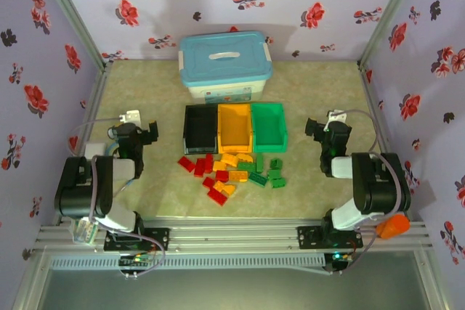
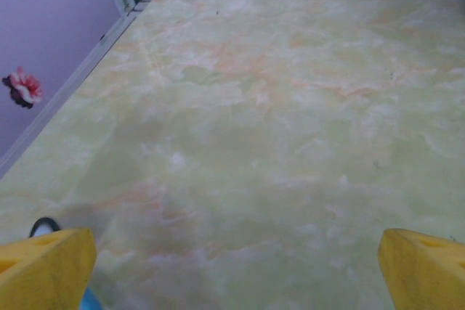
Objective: Sort the legos into containers by color
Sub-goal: Pick up the lego from the center of the table.
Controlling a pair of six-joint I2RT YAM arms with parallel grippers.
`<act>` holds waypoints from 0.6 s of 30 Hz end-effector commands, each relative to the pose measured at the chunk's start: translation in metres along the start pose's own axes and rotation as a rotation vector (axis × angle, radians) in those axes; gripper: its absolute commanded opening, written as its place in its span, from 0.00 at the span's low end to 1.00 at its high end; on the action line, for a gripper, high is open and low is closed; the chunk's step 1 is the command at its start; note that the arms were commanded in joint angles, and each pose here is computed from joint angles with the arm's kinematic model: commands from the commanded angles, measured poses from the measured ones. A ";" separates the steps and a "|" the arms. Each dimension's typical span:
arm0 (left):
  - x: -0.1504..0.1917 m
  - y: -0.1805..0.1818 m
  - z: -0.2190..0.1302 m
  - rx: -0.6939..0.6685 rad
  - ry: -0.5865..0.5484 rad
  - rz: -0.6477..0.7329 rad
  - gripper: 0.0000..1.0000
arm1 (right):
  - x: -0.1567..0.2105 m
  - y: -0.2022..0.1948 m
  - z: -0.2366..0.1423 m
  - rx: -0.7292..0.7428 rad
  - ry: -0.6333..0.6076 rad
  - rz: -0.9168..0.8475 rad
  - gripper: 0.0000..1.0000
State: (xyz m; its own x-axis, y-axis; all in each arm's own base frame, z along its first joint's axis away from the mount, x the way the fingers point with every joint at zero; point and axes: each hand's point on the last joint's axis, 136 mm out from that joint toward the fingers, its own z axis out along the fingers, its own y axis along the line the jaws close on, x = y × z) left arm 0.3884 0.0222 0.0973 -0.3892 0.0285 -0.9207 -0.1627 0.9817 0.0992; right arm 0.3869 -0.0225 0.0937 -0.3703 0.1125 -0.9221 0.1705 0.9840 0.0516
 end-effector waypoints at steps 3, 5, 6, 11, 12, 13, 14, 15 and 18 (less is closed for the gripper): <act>-0.056 -0.004 -0.022 -0.058 0.013 -0.072 1.00 | -0.089 0.023 -0.054 -0.070 -0.099 0.013 0.99; -0.072 -0.015 -0.032 -0.016 -0.013 -0.122 1.00 | -0.091 0.012 -0.070 -0.016 -0.031 0.143 0.99; -0.080 -0.022 -0.038 0.019 -0.012 -0.166 1.00 | -0.074 -0.004 -0.077 0.075 0.048 0.256 0.99; -0.112 -0.069 -0.077 0.216 0.012 -0.174 1.00 | -0.068 0.022 -0.099 -0.106 0.054 0.489 0.99; -0.114 -0.074 -0.084 0.226 0.013 -0.155 1.00 | -0.071 0.026 -0.103 -0.124 0.055 0.499 0.99; -0.116 -0.079 -0.090 0.241 0.026 -0.148 1.00 | -0.073 0.029 -0.109 -0.131 0.061 0.502 0.99; -0.114 -0.083 -0.095 0.257 0.060 -0.145 1.00 | -0.075 0.030 -0.113 -0.128 0.070 0.501 0.99; -0.114 -0.090 -0.101 0.285 0.078 -0.134 1.00 | -0.076 0.030 -0.117 -0.121 0.077 0.507 0.99; -0.109 -0.110 -0.122 0.349 0.119 -0.101 1.00 | -0.081 0.035 -0.126 -0.135 0.107 0.528 0.99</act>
State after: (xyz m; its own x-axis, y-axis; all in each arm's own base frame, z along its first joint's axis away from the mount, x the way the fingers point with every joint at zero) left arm 0.3611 -0.0998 0.2455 -0.3860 -0.0965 -0.9175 0.0743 0.9880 -0.1352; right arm 0.3179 0.0135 0.2098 -0.3273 0.5432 -0.7732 0.2246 0.8395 0.4948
